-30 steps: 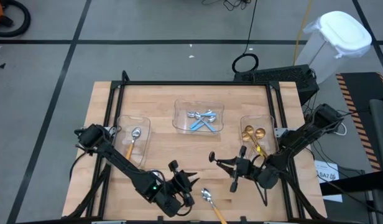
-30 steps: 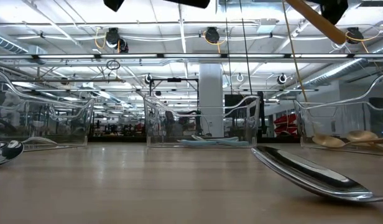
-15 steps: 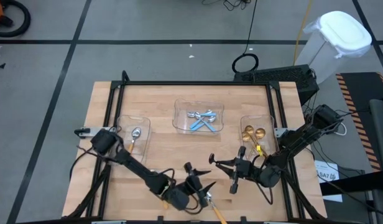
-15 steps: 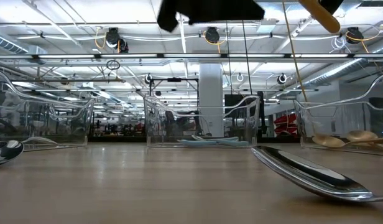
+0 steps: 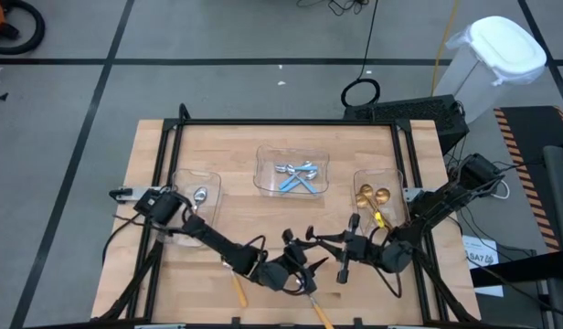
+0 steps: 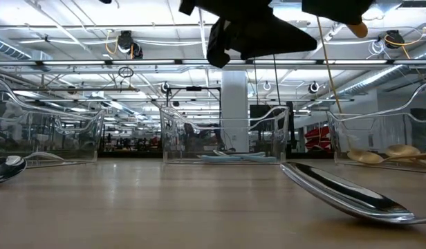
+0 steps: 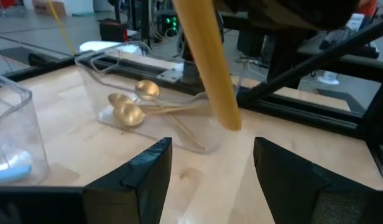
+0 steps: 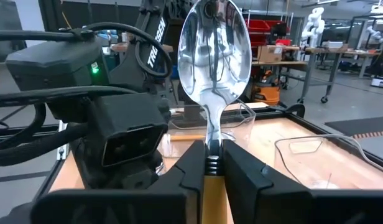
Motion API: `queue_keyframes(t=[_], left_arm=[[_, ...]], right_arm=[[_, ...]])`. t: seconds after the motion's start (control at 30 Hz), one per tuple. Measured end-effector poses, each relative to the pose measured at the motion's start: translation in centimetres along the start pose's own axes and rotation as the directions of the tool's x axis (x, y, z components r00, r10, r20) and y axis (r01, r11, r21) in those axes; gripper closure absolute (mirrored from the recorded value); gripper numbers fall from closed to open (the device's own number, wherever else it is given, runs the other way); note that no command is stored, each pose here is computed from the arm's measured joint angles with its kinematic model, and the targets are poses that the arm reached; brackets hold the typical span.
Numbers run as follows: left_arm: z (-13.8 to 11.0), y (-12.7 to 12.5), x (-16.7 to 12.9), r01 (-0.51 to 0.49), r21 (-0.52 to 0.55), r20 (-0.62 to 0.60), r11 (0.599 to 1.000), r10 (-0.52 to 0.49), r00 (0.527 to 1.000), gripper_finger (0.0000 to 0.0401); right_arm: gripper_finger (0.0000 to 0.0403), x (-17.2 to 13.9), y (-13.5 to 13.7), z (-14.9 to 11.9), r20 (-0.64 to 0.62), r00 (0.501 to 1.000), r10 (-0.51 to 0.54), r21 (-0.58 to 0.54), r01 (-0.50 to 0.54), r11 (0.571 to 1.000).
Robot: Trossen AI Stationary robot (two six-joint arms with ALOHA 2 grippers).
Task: Sort silverware by color (type)
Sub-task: Put the yellow spoon into the left transparent bin
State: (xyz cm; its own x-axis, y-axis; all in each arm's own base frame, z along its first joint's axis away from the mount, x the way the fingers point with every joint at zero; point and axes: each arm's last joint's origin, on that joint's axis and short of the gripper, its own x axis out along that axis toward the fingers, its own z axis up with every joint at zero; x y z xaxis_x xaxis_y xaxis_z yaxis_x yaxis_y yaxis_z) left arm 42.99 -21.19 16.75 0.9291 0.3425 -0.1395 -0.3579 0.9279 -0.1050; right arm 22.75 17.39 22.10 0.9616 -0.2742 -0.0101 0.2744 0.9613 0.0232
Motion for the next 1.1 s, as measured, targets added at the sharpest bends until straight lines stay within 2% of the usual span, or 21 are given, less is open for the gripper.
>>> queue_keyframes(t=[0.37,0.53,0.67,0.83,1.1], left_arm=[[1.0,0.6,0.9,0.008,-0.027,0.056,1.000,-0.006,0.998,0.0176],[1.2,1.2,1.5,0.012,-0.027,0.055,1.000,-0.011,0.998,0.0185],[1.2,1.2,1.5,0.012,-0.004,0.053,1.000,-0.012,0.999,0.0238],[1.0,0.8,1.1,0.010,0.011,0.046,1.000,-0.011,0.999,0.0367],[0.0,0.5,0.5,0.008,0.073,-0.020,0.997,-0.007,1.000,0.0376]], right_arm=[[0.0369,0.6,0.0,-0.6,-0.002,1.000,-0.013,-0.006,0.013,1.000],[0.0368,0.9,0.0,-0.4,0.005,0.999,0.043,0.010,-0.043,0.999],[0.0368,0.9,-0.1,-0.4,0.004,0.999,0.043,0.007,-0.043,0.999],[0.0369,0.8,0.0,-0.3,0.008,0.999,0.054,-0.001,-0.054,0.999],[0.0364,0.3,0.3,-0.6,-0.018,0.996,0.082,-0.021,-0.082,0.996]])
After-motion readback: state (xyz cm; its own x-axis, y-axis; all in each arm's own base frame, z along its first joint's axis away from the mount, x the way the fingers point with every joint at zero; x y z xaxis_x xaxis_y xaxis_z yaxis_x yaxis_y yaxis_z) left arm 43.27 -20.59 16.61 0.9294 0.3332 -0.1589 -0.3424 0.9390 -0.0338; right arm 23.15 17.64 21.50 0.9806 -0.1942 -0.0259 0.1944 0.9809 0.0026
